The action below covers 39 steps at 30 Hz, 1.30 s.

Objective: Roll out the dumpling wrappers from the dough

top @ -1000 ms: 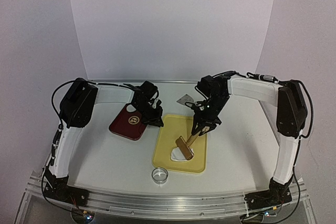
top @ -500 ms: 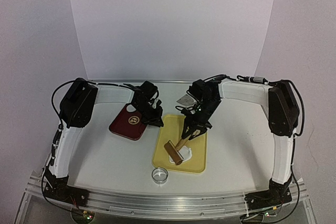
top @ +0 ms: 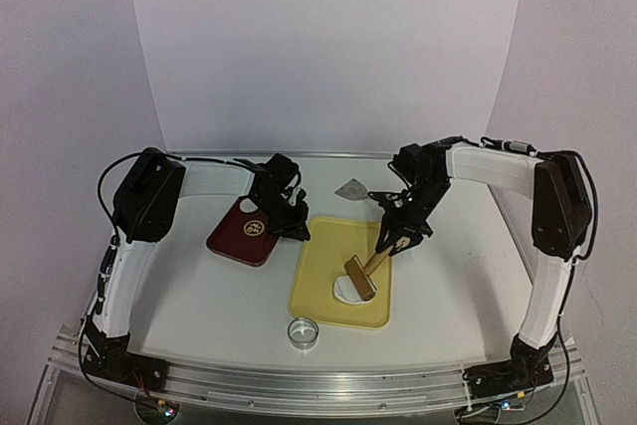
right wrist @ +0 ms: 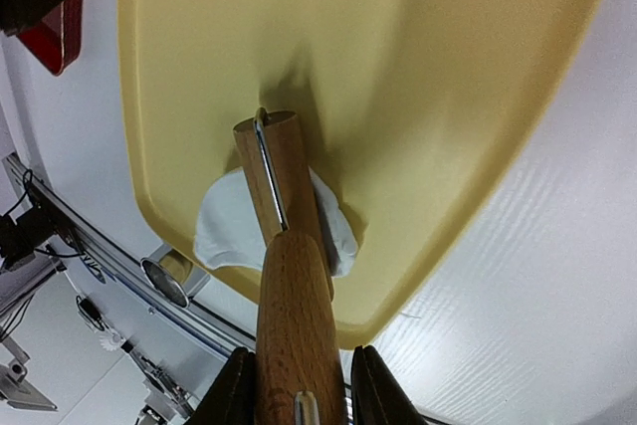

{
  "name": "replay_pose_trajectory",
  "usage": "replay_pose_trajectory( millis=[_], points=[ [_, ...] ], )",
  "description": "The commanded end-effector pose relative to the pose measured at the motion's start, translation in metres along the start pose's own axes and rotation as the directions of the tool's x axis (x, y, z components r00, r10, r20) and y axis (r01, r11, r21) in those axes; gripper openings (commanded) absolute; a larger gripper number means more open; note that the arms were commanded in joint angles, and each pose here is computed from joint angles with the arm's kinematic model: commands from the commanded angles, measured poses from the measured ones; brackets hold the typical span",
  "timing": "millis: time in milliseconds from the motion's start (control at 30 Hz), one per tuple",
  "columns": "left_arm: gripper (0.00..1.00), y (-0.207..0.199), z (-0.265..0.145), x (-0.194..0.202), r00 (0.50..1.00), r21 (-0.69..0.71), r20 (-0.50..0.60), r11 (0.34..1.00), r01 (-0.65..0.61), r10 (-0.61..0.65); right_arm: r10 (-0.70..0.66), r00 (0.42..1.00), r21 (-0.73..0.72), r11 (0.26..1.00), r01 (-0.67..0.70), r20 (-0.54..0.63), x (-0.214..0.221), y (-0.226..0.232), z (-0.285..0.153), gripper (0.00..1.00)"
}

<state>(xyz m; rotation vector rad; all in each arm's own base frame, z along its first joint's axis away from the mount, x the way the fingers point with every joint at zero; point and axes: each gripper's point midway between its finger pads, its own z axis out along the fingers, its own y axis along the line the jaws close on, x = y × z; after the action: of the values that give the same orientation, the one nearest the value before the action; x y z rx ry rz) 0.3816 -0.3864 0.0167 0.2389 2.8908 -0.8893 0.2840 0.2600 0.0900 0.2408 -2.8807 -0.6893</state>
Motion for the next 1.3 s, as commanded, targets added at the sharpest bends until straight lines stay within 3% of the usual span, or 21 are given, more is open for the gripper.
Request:
replay_pose_trajectory(
  millis=[0, 433, 833, 1267],
  points=[
    [0.00, 0.055, 0.006, 0.012, 0.999, -0.171, -0.024, 0.985, 0.027, -0.031, 0.059, 0.998, 0.415, 0.909, -0.043, -0.027, 0.008, -0.098, 0.011, 0.00],
    [0.00, 0.049, 0.009, 0.010, 0.999, -0.133, -0.020, 0.990, 0.039, -0.042, 0.023, 0.993, 0.342, 0.940, 0.017, -0.112, 0.018, -0.062, 0.069, 0.00],
    [0.00, 0.048, 0.010, 0.010, 0.998, -0.126, -0.017, 0.991, 0.051, -0.054, -0.059, 0.986, 0.279, 0.955, 0.102, -0.159, 0.012, -0.038, 0.088, 0.00],
    [0.00, 0.053, 0.005, 0.017, 0.998, -0.140, -0.013, 0.988, 0.058, -0.060, -0.021, 0.999, 0.411, 0.911, 0.030, -0.025, 0.009, -0.065, 0.018, 0.00]
  ],
)
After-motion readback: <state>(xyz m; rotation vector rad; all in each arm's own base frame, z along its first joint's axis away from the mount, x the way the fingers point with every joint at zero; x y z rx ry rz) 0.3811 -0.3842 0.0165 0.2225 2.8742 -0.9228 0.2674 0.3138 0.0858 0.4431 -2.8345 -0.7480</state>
